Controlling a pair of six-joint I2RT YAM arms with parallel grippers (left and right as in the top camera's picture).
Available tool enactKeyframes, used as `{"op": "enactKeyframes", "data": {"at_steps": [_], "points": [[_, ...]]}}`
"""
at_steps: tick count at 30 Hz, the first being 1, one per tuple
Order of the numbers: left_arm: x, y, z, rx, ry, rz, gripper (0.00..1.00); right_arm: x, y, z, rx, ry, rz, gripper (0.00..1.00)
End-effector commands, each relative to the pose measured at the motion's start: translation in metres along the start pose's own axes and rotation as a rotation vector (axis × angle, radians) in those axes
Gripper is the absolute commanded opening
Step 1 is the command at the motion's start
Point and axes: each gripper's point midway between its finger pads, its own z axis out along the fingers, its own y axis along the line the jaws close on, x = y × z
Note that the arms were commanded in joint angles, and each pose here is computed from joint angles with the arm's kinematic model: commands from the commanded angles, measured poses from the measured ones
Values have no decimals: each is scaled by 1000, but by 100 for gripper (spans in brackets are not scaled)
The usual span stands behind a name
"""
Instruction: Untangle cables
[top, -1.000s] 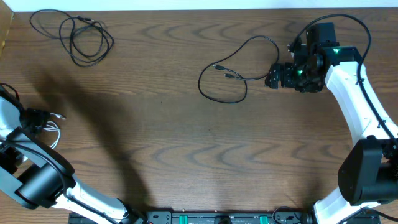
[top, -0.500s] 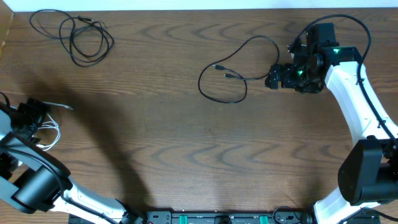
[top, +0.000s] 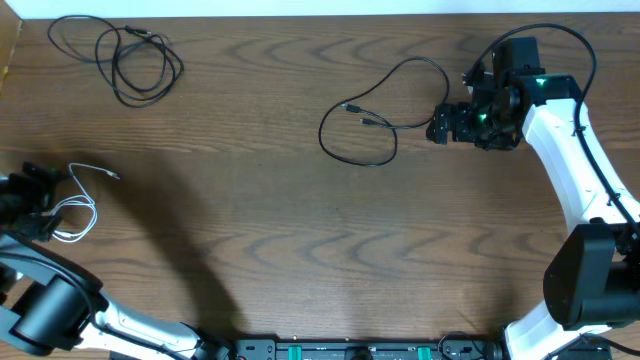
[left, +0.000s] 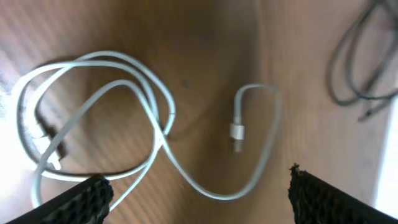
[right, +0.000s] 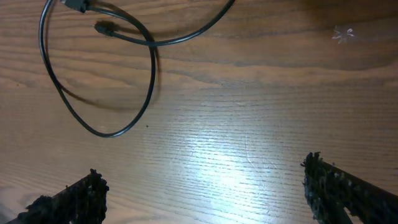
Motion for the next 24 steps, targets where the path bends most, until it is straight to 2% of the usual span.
{"op": "enactKeyframes", "data": {"at_steps": [1,9,13,20,24], "points": [[-5,-32,-20,104,-35,113,89,3,4,0,-10,9,-15,99],[-8,-62,-76,17,-207,175,89,3,4,0,-11,7,-16,99],[7,-87,-109,0,-279,186,90,3,4,0,-11,8,-15,98],[55,-110,-134,-9,-245,219,90,-5,7,0,-23,-25,-25,97],[69,-114,-138,-7,-225,223,90,-8,7,0,-25,-37,-29,97]]}}
